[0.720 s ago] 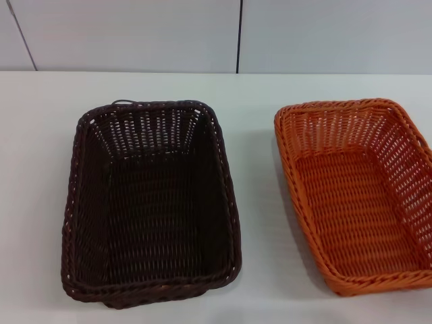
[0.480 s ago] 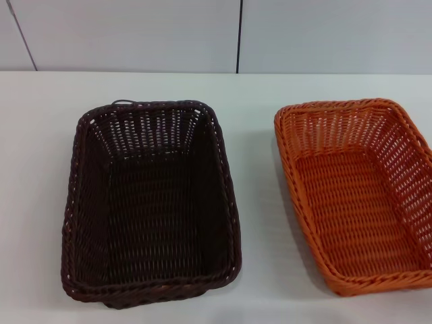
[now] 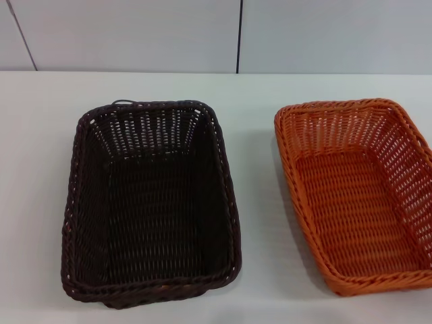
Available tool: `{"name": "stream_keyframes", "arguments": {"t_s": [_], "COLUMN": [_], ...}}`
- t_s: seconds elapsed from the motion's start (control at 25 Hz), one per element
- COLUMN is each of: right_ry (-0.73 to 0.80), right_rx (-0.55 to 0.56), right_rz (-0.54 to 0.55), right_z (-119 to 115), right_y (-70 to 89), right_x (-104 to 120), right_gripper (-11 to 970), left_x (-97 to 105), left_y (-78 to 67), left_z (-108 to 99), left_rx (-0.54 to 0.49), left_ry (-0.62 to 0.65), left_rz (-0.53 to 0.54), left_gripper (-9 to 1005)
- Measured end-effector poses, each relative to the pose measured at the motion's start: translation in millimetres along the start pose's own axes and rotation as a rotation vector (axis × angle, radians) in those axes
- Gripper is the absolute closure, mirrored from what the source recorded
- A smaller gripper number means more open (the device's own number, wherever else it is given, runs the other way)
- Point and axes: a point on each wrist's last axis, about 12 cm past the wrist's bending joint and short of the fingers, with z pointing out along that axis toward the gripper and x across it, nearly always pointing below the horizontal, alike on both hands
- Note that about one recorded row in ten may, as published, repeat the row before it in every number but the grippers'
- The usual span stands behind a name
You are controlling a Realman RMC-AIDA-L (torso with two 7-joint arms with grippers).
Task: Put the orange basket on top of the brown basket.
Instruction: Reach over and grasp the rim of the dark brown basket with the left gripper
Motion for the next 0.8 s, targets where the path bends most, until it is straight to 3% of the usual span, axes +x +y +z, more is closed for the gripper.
{"name": "stream_keyframes", "arguments": {"t_s": [0.24,0.36,0.4,0.64,0.68,0.72,0.76,0.8], "right_ry": [-0.001,-0.001,-0.001,0.000,0.000,0.000,0.001,0.003], "right_rx": [0.004,0.010,0.015,0.016,0.016,0.016,0.016,0.018], "right_rz": [0.002,0.002,0.002,0.001,0.000,0.000,-0.001,-0.002], "right_z": [1.2,1.7,2.2,2.8,3.1,3.6,4.2,5.8], "right_y": [-0.3,-1.3,-2.4,-2.6,-2.6,-2.5,-2.5,-2.8], "right_x": [-0.5,-0.6,-0.7,-0.5,-0.5,-0.4,-0.4,-0.4], "right_gripper": [184,184,184,185,185,185,185,185], "left_x": [-14.5,-25.5,-40.4,-49.0,-78.7,-95.8,-95.8,-113.3], "left_y": [1.7,-2.6,-11.9,-16.8,-35.1,-53.5,-53.5,-75.0], "left_z": [29.0,40.5,51.7,56.2,66.4,70.3,70.3,73.0], "left_rx": [0.134,0.184,0.231,0.249,0.283,0.307,0.307,0.346], "left_ry": [0.079,0.142,0.195,0.227,0.309,0.447,0.447,0.580], "left_rz": [-0.086,-0.087,-0.051,-0.024,0.013,0.055,0.055,0.122], "left_gripper": [212,212,212,213,213,213,214,214]}}
